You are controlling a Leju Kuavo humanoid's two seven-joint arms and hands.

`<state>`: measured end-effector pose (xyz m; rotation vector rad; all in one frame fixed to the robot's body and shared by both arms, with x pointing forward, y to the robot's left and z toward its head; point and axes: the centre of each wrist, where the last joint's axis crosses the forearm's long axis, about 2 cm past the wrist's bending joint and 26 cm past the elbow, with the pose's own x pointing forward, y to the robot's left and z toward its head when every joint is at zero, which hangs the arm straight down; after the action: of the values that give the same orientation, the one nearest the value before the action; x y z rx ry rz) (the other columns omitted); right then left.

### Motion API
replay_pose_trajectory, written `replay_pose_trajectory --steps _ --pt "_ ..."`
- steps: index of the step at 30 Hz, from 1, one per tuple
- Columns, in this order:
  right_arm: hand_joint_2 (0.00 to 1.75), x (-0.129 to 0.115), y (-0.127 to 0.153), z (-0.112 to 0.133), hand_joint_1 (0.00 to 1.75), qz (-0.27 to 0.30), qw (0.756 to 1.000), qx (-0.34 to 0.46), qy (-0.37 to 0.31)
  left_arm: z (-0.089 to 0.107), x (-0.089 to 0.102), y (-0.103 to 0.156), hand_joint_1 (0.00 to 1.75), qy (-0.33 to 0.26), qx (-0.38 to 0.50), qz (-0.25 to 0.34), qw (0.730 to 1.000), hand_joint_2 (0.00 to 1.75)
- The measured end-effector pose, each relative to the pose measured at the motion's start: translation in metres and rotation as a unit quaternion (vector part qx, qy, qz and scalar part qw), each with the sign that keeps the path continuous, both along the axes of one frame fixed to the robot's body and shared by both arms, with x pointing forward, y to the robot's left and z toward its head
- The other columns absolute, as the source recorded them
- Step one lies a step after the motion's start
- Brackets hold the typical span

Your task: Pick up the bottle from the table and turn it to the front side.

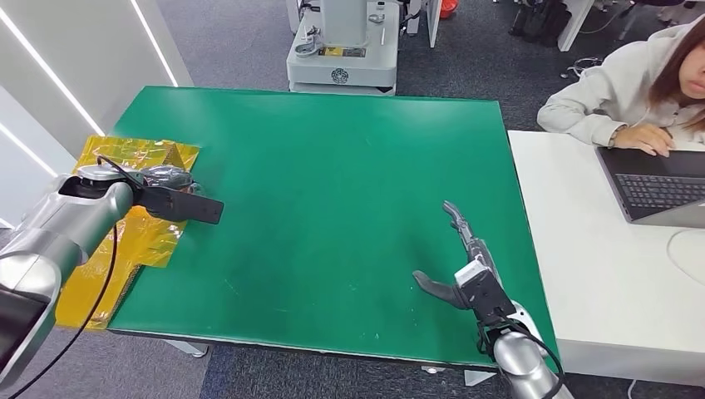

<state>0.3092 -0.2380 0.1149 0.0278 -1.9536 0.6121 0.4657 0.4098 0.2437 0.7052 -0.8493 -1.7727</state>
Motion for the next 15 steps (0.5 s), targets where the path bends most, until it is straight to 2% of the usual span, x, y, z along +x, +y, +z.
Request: replay_pose_trajectory --steps 8,11,15 --pt "1.75 0.004 0.001 0.004 0.0 0.008 1.0 -0.003 -0.002 -0.006 -0.002 -0.008 1.75 0.026 -0.067 -0.018 0.997 1.75" --pt "1.75 0.007 0.004 0.009 0.0 0.012 1.0 -0.007 -0.003 -0.021 -0.008 -0.017 1.75 0.039 -0.097 -0.031 0.994 1.75" --pt "1.75 0.009 0.008 0.015 0.0 0.015 1.0 -0.017 -0.002 -0.051 -0.018 -0.037 1.75 0.054 -0.117 -0.048 0.99 1.75"
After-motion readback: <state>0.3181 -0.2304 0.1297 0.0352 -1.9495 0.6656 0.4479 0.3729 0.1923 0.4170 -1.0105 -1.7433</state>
